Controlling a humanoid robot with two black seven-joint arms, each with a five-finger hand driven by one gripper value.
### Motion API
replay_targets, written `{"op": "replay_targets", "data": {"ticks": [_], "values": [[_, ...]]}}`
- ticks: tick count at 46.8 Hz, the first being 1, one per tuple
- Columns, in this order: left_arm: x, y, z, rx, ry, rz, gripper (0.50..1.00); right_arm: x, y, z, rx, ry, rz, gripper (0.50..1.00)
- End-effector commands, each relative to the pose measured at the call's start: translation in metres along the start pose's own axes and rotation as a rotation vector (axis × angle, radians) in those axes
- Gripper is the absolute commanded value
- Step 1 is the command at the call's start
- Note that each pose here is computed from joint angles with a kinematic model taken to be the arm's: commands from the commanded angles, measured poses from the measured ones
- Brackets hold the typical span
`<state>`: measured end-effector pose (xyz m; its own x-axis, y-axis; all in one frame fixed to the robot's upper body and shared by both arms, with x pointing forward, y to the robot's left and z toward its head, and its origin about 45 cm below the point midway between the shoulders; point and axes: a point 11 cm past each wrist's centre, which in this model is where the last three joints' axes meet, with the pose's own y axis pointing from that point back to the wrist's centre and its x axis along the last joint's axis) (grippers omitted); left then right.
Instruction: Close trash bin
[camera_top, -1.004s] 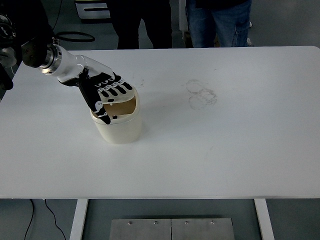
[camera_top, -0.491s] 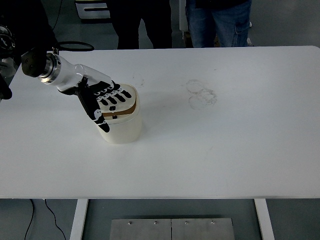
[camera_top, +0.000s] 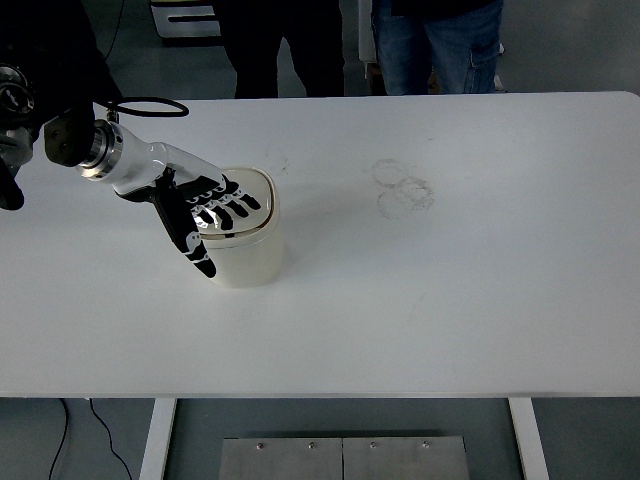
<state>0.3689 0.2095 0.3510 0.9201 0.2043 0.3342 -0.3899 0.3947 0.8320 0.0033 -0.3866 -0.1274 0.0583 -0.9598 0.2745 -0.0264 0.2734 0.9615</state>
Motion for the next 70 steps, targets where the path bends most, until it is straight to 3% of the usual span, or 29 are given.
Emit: {"op": "replay_targets", "data": {"ticks": [1, 28, 47, 57, 70], "values": [[-0.002, -0.002, -0.002, 0.002, 0.004, -0.006, 1.0, 0.0, 0.0, 0.0, 0.0, 0.001, 0.0, 0.989], [-0.002, -0.005, -0.007, 0.007, 0.017, -0.002, 1.0, 0.0, 0.0, 0.0, 0.0, 0.001, 0.0, 0.989], [0.016, 0.017, 0.004, -0.024, 0.007, 0.064, 1.0, 0.0, 0.0, 0.0, 0.002, -0.001, 0.0, 0.989], [0.042, 0.03, -0.004, -0.086, 0.136, 0.144, 1.0, 0.0, 0.0, 0.0, 0.0, -0.001, 0.0, 0.989], [0.085, 0.045, -0.071, -0.236, 0.5, 0.367, 1.0, 0.0, 0.0, 0.0, 0.0, 0.001, 0.0, 0.989]]}}
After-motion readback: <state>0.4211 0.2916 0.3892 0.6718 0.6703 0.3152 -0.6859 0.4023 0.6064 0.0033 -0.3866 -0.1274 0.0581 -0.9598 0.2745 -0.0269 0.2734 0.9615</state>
